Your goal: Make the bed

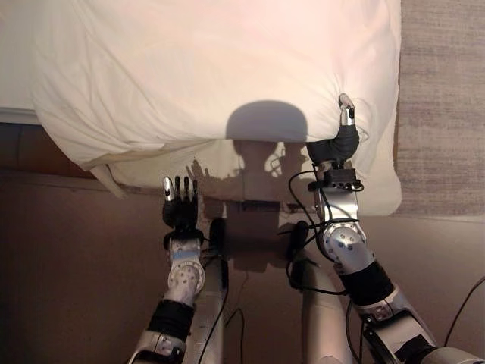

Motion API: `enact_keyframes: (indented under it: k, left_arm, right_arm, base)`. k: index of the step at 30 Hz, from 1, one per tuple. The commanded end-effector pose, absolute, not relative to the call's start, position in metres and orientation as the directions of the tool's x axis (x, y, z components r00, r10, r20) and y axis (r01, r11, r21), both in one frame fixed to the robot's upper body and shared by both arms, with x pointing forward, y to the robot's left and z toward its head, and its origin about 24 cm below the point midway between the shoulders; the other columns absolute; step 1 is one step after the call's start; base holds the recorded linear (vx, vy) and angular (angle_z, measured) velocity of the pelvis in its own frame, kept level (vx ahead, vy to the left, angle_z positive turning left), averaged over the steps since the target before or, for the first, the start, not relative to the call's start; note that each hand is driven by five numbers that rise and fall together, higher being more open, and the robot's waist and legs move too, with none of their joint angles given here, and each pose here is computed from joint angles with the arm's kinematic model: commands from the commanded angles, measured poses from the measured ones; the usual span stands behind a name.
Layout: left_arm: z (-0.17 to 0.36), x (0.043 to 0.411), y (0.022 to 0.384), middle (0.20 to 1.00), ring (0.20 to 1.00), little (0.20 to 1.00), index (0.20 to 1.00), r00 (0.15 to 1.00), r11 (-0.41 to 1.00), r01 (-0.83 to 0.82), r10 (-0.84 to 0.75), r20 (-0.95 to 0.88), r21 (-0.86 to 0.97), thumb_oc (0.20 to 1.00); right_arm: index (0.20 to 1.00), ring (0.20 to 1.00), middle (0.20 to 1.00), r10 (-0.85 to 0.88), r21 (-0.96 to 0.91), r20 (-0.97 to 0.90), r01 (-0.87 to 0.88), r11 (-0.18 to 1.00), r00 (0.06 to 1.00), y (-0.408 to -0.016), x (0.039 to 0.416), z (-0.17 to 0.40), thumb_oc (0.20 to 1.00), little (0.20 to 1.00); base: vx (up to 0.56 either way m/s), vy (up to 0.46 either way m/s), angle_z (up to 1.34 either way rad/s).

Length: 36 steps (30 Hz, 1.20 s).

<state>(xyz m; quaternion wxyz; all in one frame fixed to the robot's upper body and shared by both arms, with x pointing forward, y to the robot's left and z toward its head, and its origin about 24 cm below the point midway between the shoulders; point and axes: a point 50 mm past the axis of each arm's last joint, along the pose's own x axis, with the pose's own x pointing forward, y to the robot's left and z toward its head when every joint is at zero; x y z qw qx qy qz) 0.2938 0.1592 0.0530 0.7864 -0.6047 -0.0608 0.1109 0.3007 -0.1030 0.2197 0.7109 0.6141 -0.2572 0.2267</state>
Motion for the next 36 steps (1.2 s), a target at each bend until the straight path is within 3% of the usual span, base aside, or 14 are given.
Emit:
enact_keyframes:
  k: [1,10,24,36]
  left_arm:
    - [0.069,0.288,0.145,1.000,1.000,1.000,1.000,0.988,0.268,0.097,0.090,0.125,-0.958,1.000]
    - [0.109,0.300,0.128,1.000,1.000,1.000,1.000,0.911,0.209,0.409,-0.042,0.409,-0.889,1.000]
    - [0.159,0.321,0.142,1.000,1.000,1.000,1.000,0.840,0.230,0.501,0.104,0.533,-0.834,1.000]
    - [0.205,0.318,0.164,1.000,1.000,1.000,1.000,0.713,0.265,0.611,0.224,0.664,-0.746,1.000]
  right_arm:
    - [0.200,0.200,0.200,-0.052,0.413,0.911,-0.902,0.124,0.410,-0.115,0.249,0.275,0.200,0.200]
    - [0.200,0.200,0.200,-0.095,0.417,0.908,-0.904,0.092,0.409,-0.114,0.252,0.273,0.200,0.200]
    - [0.200,0.200,0.200,-0.104,0.471,0.879,-0.881,0.049,0.465,-0.107,0.260,0.264,0.200,0.200]
    - [0.200,0.200,0.200,-0.098,0.498,0.865,-0.866,0.038,0.493,-0.106,0.261,0.256,0.200,0.200]
  base:
    - [0.00,0.000,0.00]
    - [0.00,0.000,0.00]
    - [0.00,-0.001,-0.01]
    - [0.00,0.000,0.00]
